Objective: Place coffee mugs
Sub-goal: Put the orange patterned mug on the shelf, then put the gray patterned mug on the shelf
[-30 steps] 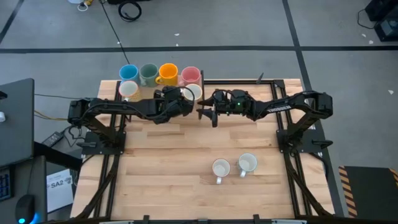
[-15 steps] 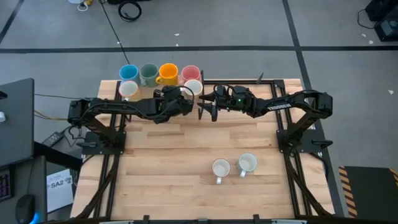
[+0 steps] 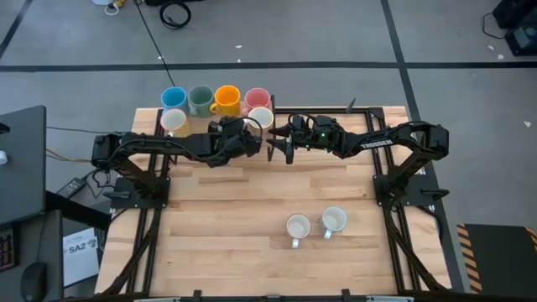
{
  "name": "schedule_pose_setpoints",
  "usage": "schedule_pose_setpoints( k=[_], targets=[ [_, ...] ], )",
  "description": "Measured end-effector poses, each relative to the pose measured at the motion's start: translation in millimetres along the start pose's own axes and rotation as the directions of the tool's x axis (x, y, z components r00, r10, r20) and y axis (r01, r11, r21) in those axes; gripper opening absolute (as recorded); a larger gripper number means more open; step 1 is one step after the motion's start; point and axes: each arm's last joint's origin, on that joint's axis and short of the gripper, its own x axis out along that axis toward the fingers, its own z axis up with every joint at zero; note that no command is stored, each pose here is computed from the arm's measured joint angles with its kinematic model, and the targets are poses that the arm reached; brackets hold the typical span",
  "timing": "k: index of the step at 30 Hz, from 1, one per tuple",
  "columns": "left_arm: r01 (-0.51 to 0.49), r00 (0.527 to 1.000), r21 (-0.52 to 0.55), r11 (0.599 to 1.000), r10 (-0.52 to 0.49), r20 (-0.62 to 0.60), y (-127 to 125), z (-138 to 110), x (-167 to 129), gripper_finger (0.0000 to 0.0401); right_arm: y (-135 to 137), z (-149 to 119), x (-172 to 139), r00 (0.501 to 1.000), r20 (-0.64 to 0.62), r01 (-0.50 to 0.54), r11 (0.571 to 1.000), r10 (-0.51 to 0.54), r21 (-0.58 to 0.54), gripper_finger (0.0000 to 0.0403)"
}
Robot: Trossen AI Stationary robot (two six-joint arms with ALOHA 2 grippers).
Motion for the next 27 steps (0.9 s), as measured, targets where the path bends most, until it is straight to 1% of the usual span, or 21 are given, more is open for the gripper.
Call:
schedule_pose_setpoints(
  k=[3, 6, 12, 14, 19, 23, 27],
  targets=[
    [0.000, 1.000, 0.010, 1.000, 0.000, 0.000, 0, 0, 0, 0.0149, 0, 0, 0, 1.000, 0.000, -0.001, 1.000, 0.001, 0.000, 0.0197],
    [0.001, 1.000, 0.034, 0.999, -0.001, 0.001, 0, 0, 0, 0.0165, 0, 0, 0, 1.000, -0.002, -0.011, 1.000, 0.011, 0.000, 0.0197],
    [0.009, 1.000, 0.041, 0.999, -0.009, -0.007, 1, 1, -4, 0.0169, 2, 0, 0, 0.998, -0.012, -0.060, 0.998, 0.060, 0.001, 0.0197],
    [0.014, 1.000, 0.063, 0.998, -0.013, -0.022, 3, 0, -8, 0.0169, 3, 1, -1, 0.997, -0.014, -0.073, 0.997, 0.073, 0.000, 0.0197],
    [0.057, 0.998, 0.075, 0.996, -0.055, -0.016, 4, 1, -26, 0.0169, 5, 7, -5, 0.996, -0.004, -0.089, 0.996, 0.090, 0.006, 0.0197],
    [0.111, 0.994, 0.106, 0.988, -0.109, -0.023, 5, 0, -48, 0.0169, 10, 17, -14, 0.992, -0.024, -0.124, 0.992, 0.125, 0.040, 0.0197],
    [0.181, 0.983, 0.191, 0.965, -0.171, -0.064, 8, -8, -74, 0.0169, 19, 30, -28, 0.979, -0.052, -0.193, 0.977, 0.199, 0.094, 0.0197]
  ],
)
